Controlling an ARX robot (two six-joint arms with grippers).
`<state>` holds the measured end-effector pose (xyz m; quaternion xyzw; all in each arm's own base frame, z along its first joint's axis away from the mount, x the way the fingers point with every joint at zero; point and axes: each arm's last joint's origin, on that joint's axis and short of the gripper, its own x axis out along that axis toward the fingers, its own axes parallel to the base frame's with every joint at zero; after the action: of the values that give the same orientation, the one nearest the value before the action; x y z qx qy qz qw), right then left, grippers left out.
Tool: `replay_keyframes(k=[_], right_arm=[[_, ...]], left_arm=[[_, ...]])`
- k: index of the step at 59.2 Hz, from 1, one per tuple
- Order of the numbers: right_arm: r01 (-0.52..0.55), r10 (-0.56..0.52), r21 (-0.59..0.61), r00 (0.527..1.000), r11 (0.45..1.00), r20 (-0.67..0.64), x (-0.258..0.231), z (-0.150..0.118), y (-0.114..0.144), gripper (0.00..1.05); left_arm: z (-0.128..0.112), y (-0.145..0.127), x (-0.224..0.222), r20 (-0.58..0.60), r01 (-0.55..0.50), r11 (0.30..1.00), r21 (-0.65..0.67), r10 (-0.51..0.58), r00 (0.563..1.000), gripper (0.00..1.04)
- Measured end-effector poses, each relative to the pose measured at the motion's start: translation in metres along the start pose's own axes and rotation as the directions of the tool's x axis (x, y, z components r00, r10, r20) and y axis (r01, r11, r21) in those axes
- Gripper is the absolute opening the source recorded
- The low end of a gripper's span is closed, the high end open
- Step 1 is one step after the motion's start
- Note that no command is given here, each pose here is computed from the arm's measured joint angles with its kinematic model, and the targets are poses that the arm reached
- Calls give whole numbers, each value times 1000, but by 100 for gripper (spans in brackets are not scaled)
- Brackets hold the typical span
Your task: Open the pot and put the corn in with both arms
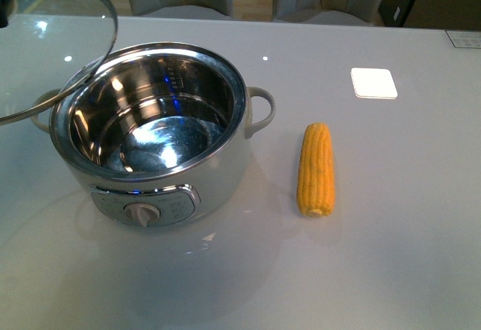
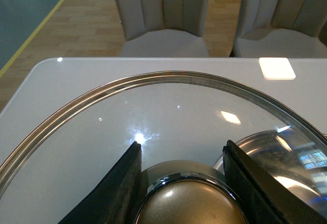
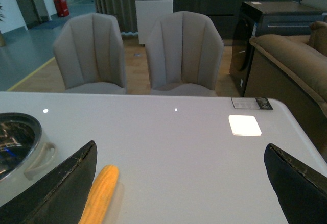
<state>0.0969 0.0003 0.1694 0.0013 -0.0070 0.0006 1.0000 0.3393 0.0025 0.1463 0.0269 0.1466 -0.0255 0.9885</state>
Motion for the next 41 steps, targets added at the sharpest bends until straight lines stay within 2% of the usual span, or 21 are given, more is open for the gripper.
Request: replay_keyframes(k=[23, 31, 41], right_arm=[[0, 0, 0, 1000, 1000, 0, 0, 0, 0, 96], [0, 0, 0, 1000, 1000, 0, 0, 0, 0, 96], [0, 0, 0, 1000, 1000, 0, 0, 0, 0, 96]], left_arm=[[-14, 71, -13, 20, -135, 991, -21, 135, 991, 42], [-33, 99, -14, -10, -174, 984, -25, 173, 985, 42], [-54, 114, -13, -28, -179, 984, -14, 178, 984, 42]])
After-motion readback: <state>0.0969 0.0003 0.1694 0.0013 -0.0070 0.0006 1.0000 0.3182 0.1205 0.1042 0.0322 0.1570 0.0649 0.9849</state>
